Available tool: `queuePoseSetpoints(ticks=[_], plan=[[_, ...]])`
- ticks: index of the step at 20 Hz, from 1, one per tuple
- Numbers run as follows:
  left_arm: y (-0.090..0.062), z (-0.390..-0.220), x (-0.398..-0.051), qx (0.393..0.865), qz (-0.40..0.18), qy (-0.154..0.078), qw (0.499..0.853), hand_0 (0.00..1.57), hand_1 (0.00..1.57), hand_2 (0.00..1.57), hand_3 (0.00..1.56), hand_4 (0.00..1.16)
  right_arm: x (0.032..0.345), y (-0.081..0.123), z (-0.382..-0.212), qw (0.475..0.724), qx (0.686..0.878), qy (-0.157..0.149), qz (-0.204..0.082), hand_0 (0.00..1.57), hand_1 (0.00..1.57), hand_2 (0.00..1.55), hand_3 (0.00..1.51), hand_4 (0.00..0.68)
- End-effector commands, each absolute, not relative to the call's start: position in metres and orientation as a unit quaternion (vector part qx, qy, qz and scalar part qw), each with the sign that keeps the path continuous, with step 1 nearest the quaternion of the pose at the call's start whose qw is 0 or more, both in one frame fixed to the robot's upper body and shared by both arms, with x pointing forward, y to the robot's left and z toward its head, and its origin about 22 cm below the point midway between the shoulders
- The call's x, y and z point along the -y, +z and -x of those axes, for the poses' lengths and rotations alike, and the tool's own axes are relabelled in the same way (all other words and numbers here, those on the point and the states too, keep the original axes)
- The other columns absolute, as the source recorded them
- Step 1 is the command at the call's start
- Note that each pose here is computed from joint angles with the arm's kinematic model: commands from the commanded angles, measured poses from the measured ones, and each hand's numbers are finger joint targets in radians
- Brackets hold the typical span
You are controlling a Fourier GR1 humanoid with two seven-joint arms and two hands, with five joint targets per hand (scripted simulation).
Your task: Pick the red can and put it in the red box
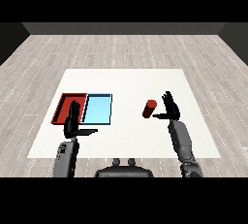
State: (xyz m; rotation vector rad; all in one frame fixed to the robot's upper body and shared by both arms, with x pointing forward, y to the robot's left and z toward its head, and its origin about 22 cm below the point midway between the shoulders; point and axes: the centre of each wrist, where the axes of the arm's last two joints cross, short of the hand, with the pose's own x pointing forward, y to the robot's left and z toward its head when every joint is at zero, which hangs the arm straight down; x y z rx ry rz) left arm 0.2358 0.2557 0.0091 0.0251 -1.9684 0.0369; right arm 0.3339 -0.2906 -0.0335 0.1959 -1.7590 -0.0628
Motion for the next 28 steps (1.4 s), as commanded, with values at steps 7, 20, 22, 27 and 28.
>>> queuePoseSetpoints(ticks=[7,20,22,27,28], plan=[[-0.004,-0.244,-0.254,0.832,-0.007,0.022,0.555,0.00,0.00,0.00,0.00,0.00,0.293,-0.064,-0.329,0.638,0.762,-0.038,-0.104,0.00,0.00,0.00,0.00,0.000],[0.012,-0.225,-0.274,0.836,-0.013,0.023,0.549,0.00,0.00,0.00,0.00,0.00,0.249,-0.059,-0.348,0.655,0.745,-0.051,-0.114,0.00,0.00,0.00,0.00,0.000],[-0.008,-0.231,-0.274,0.834,-0.006,0.028,0.552,0.00,0.00,0.00,0.00,0.00,0.242,-0.058,-0.349,0.651,0.748,-0.053,-0.112,0.00,0.00,0.00,0.00,0.000],[0.008,-0.230,-0.261,0.833,-0.015,0.025,0.553,0.00,0.00,0.00,0.00,0.00,0.263,-0.055,-0.358,0.646,0.750,-0.056,-0.130,0.00,0.00,0.00,0.00,0.000],[-0.002,-0.237,-0.259,0.838,-0.001,0.019,0.545,0.00,0.00,0.00,0.00,0.00,0.245,-0.070,-0.348,0.657,0.742,-0.058,-0.119,0.00,0.00,0.00,0.00,0.000]])
